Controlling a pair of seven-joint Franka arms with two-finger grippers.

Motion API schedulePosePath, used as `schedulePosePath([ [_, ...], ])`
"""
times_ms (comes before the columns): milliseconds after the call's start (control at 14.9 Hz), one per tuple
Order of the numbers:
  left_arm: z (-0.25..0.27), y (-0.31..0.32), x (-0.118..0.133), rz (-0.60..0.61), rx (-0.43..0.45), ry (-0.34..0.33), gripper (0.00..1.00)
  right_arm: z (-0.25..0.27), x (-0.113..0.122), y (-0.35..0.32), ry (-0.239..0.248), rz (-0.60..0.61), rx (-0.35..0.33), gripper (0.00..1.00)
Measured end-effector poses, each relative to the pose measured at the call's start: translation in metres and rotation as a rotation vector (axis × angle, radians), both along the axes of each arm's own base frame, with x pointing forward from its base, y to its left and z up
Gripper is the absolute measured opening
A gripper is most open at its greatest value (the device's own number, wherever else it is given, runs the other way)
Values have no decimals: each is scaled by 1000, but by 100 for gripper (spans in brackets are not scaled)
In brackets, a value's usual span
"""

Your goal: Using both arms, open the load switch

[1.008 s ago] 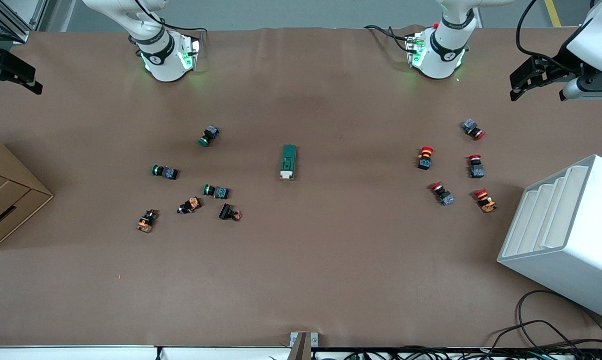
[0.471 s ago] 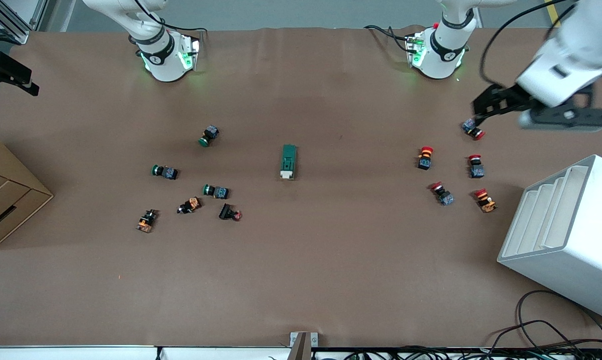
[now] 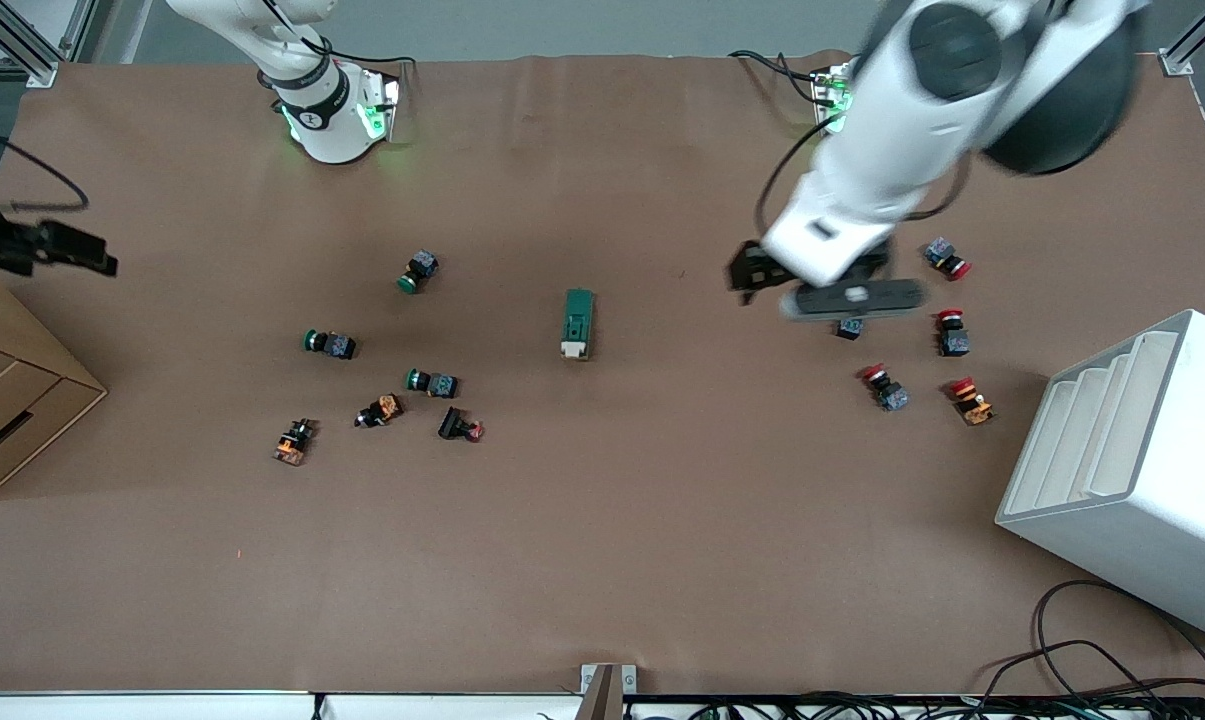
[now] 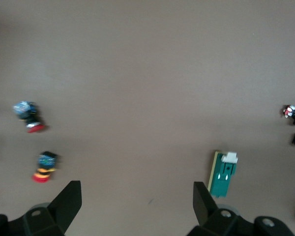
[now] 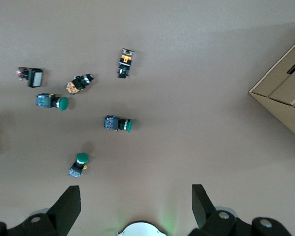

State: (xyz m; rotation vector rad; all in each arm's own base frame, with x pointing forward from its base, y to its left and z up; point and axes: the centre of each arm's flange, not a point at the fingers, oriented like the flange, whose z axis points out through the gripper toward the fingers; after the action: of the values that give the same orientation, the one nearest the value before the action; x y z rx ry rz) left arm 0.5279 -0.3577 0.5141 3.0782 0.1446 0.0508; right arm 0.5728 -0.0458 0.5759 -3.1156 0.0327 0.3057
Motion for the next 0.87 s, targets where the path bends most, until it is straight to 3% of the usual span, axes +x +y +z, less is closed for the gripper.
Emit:
schedulePosePath([
  [202,-59,-88,-37,50,52,-48,100,-16,10,15,14,-48,-16,100],
  [403,-115,-151,-74,4,93,-111,100,-24,12,81,27,-275,-86,100],
  [672,-175,-182,-99,-73,119,-210,100,-78,14,184,96,-552,-204,100],
  [874,-219,-195,-126,-96,160,-301,99,-122,20,233,139,-723,-219,100],
])
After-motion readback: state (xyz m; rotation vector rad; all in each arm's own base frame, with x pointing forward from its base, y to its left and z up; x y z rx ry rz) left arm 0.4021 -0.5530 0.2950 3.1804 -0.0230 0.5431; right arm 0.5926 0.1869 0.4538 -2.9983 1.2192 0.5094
